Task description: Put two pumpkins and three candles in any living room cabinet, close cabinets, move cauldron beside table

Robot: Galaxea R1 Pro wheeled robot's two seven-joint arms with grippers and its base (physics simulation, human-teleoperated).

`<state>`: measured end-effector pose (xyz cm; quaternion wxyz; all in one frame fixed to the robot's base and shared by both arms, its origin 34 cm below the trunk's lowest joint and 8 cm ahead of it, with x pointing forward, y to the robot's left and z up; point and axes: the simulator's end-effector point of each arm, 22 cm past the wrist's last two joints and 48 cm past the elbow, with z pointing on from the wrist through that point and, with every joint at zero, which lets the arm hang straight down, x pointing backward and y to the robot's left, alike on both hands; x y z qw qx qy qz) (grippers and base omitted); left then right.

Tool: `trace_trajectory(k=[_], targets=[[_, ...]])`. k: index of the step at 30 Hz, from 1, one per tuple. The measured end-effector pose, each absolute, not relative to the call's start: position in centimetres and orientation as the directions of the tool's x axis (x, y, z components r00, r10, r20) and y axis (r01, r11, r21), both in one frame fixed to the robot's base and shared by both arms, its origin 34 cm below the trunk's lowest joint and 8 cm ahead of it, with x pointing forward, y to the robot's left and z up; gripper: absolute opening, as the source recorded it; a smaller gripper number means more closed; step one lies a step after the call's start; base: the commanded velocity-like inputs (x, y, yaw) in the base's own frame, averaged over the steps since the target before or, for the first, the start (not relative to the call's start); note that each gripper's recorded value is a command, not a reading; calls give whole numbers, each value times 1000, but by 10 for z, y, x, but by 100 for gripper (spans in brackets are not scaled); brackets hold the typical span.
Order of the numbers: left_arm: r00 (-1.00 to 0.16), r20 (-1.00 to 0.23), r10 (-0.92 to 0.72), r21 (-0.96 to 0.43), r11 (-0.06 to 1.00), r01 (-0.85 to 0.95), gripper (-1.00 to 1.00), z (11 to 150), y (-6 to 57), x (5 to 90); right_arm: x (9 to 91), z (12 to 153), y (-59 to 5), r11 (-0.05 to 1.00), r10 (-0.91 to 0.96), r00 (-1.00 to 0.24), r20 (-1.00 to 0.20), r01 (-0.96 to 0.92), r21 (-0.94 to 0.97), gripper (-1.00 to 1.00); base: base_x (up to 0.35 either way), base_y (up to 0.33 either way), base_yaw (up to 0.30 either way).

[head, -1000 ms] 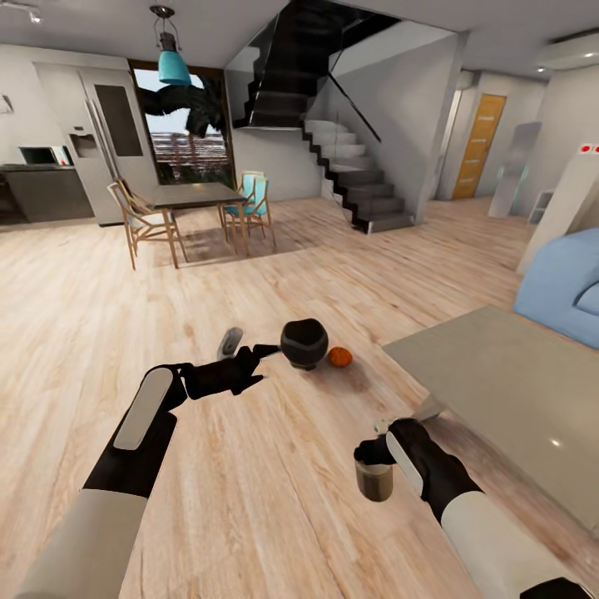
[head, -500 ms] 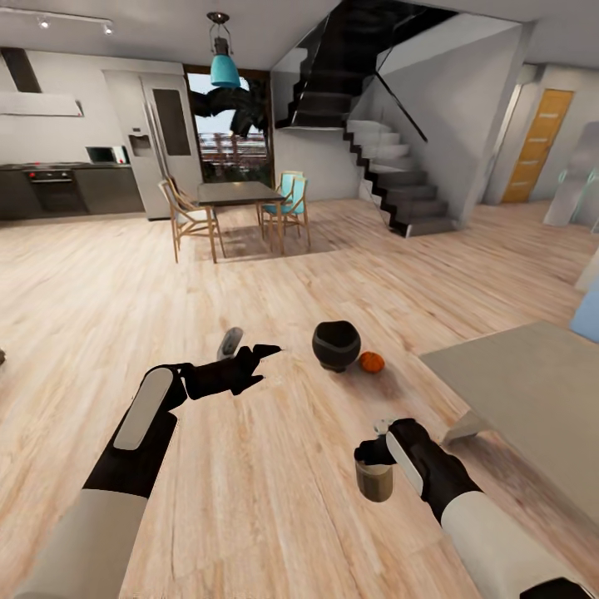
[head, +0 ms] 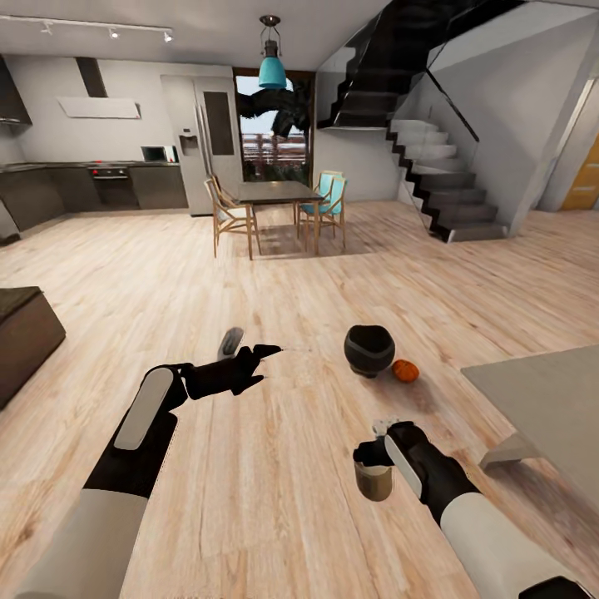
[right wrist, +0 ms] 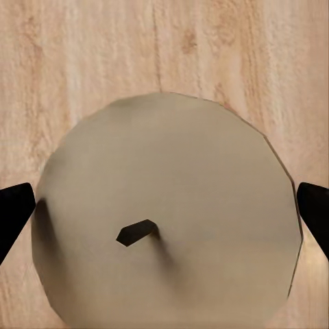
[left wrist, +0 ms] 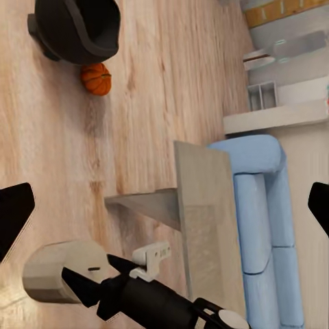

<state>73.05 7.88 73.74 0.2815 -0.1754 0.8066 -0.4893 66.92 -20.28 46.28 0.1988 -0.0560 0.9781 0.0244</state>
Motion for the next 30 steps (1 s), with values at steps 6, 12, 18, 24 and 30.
trace_trajectory(k=[6, 12, 18, 24, 30], targets=[[-780, -283, -558, -888, 460, -7, 100, 737, 79, 730, 668, 462, -201, 991, -117, -913, -391, -134, 16, -100, 0, 0, 284], [-780, -282, -558, -888, 460, -7, 100, 737, 79, 730, 668, 462, -201, 991, -117, -913, -391, -134, 16, -100, 0, 0, 284], [-780, -282, -558, -888, 460, -7, 100, 737, 79, 730, 668, 462, -200, 991, -117, -913, -391, -135, 17, -100, 0, 0, 284], [-781, -282, -558, -888, 459, -7, 100, 738, 78, 730, 669, 462, -199, 991, -117, -912, -394, -135, 18, -100, 0, 0, 284], [-781, -282, -557, -888, 459, -7, 100, 738, 78, 730, 669, 462, -199, 991, -117, -911, -395, -135, 18, -100, 0, 0, 284]])
